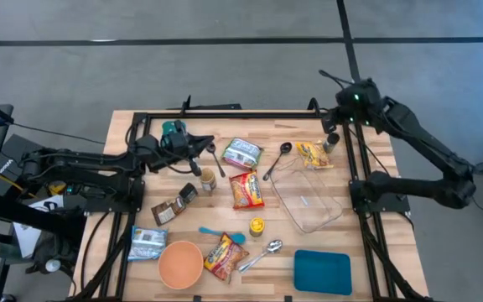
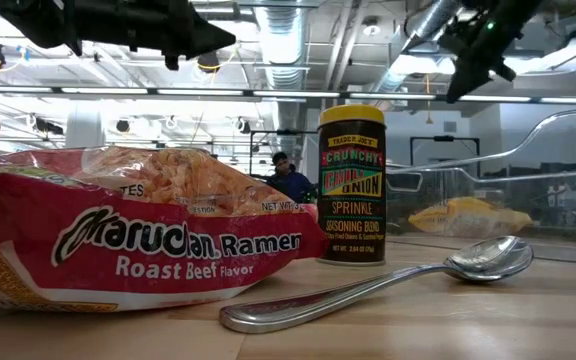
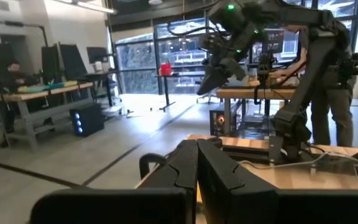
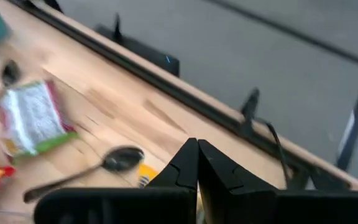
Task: Pick & Place Food Item
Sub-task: Put the black spice bottle into the blue bin
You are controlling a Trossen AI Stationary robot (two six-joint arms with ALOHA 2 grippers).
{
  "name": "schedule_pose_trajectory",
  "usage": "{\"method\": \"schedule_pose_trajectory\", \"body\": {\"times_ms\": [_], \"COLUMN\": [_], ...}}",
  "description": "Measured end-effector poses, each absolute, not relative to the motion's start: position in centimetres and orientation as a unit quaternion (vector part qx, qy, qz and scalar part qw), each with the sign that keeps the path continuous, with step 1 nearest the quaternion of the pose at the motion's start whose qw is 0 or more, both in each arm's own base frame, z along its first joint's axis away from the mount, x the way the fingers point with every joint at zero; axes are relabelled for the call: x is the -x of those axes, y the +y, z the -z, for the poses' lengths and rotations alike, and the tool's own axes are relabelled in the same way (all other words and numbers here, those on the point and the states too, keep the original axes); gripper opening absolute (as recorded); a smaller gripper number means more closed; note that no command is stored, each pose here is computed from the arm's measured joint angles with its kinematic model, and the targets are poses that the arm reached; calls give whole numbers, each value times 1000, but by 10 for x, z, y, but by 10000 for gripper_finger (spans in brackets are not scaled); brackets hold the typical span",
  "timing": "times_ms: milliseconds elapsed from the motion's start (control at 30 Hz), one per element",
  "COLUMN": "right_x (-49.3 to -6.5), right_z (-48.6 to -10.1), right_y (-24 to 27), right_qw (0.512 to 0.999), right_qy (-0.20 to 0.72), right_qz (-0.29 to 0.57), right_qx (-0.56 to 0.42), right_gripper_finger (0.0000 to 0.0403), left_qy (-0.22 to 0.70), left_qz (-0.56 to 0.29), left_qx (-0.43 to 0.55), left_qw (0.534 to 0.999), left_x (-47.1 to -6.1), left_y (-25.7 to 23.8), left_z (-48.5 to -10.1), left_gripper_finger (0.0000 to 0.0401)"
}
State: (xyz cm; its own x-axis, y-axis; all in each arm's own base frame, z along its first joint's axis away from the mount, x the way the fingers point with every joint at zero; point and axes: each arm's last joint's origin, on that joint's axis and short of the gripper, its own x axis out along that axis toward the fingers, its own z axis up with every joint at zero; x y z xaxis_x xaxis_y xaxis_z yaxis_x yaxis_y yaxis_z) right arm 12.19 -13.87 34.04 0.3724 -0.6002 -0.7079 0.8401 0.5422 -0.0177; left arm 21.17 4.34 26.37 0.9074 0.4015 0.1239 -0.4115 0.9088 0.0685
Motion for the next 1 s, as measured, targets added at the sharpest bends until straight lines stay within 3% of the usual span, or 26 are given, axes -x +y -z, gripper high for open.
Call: {"method": "schedule_pose_trajectory", "body": {"times_ms": [467, 1000], "right_x": [-124, -130], "right_z": [-294, -275], "right_y": [-196, -202], "right_qw": [677, 635], "right_qy": [508, 575], "right_qz": [457, 423], "right_qx": [-275, -294], "right_gripper_finger": [0, 0], "left_qy": [-55, -57], "left_qz": [-177, -174], "left_qx": [-27, -30], "left_qw": [982, 983], "left_x": [-214, -214], "left_y": [32, 30], "left_z": [-263, -264], "left_gripper_finger": [0, 0]}}
